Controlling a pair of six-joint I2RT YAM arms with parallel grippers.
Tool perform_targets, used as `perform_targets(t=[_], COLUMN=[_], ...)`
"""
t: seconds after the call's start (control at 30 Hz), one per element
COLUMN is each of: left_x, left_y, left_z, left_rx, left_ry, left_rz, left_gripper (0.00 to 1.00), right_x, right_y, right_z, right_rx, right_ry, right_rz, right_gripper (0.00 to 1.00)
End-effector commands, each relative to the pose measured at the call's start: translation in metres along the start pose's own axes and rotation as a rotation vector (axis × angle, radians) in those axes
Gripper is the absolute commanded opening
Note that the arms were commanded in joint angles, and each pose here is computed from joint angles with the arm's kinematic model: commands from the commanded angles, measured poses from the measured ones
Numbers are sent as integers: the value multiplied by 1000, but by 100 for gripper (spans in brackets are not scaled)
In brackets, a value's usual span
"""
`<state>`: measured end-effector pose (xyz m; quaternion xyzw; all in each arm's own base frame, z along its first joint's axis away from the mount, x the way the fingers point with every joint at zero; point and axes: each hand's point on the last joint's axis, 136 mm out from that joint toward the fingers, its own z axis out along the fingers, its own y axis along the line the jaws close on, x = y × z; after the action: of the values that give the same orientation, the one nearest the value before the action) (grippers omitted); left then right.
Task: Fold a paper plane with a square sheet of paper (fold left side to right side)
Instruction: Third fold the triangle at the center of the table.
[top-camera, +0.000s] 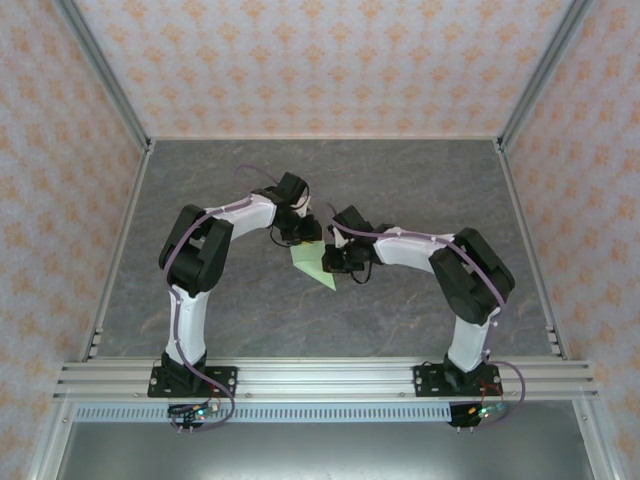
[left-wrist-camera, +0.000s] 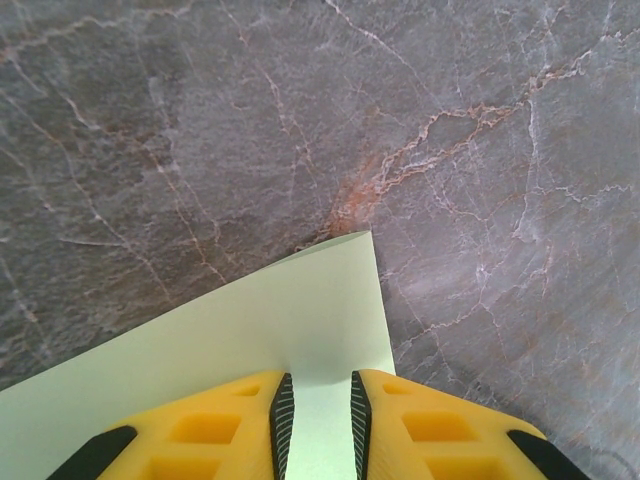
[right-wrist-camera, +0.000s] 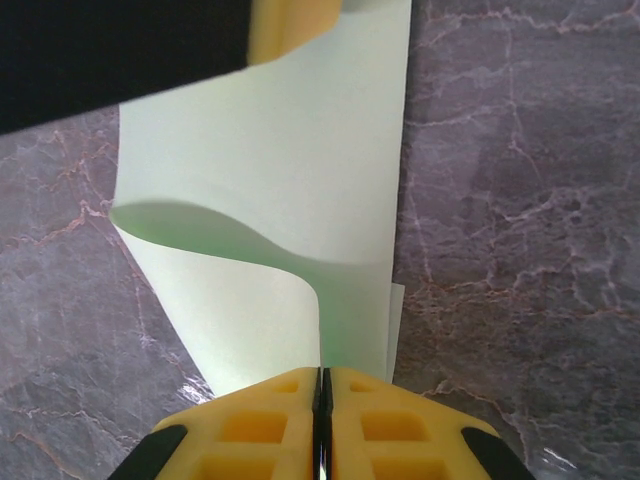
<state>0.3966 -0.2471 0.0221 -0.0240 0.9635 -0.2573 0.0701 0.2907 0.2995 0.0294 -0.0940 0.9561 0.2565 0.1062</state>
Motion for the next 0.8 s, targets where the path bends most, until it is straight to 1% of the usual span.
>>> perform_targets(t=[0.0, 0.5, 0.77], left_x=[16, 17, 16], left_y=[6, 5, 3], left_z=[13, 16, 15], left_rx=[-36, -35, -30], left_ry=[53, 59, 58], left_rz=[14, 13, 16], left_gripper=[27, 27, 27], right_x=[-7, -7, 3], right_y=[-1, -3, -13], right_z=[2, 8, 15], right_rx=[17, 23, 47], right_ry=[-6, 3, 34], right_rz=[-16, -20, -4], right_gripper=[13, 13, 13])
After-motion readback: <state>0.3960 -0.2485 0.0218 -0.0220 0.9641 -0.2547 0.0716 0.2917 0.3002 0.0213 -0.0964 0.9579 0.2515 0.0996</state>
